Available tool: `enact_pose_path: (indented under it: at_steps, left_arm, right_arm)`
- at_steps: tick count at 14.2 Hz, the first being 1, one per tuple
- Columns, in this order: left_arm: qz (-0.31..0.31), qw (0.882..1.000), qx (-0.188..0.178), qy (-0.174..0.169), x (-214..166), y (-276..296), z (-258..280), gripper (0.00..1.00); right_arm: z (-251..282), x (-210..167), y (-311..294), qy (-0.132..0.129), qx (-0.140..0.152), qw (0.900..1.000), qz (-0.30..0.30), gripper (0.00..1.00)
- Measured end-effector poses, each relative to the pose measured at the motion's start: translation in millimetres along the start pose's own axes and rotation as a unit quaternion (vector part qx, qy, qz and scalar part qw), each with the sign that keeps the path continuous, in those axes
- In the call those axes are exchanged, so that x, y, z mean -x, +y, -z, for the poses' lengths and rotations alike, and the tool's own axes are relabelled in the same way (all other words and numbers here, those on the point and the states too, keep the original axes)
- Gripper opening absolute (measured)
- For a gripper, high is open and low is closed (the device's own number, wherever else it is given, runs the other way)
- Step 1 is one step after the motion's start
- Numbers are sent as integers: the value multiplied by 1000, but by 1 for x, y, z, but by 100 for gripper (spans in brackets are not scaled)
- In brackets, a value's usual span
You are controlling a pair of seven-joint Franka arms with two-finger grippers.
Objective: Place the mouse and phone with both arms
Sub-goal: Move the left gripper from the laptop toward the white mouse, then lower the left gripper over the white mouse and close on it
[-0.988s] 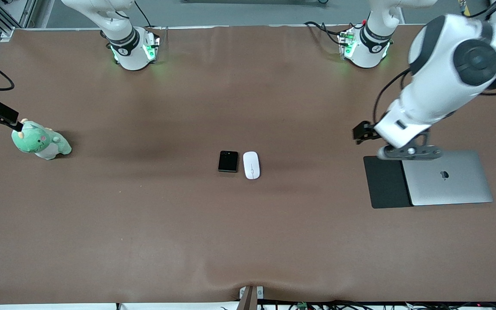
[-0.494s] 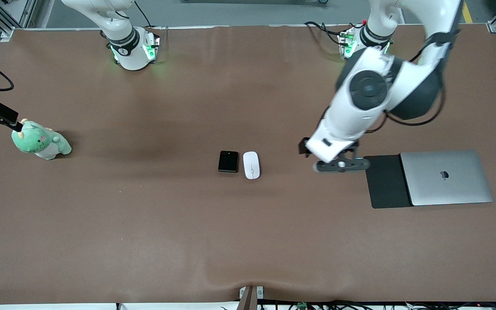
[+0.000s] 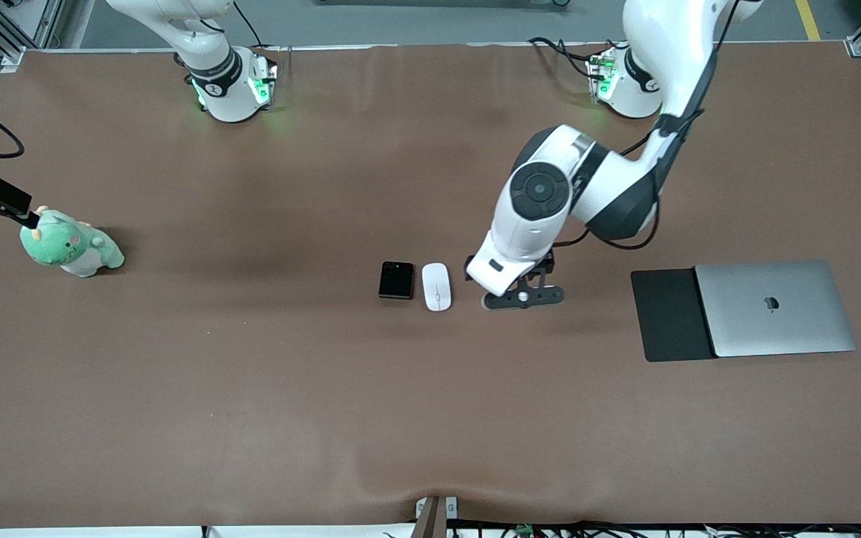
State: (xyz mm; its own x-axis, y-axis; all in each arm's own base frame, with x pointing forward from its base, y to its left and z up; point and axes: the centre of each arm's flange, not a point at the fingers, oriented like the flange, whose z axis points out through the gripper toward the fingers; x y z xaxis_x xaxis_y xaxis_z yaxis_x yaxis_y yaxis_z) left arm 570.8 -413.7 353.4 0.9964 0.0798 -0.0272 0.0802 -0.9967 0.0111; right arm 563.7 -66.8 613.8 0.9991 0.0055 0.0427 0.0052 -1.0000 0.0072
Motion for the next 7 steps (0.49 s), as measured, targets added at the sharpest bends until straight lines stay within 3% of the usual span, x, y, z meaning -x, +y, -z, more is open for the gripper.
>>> enact_pose_path:
  at_steps: [7]
  left_arm:
    - [4,1000,20,8,1,45,-50,100]
  right_arm:
    - [0,0,0,0,0,1000,0,100]
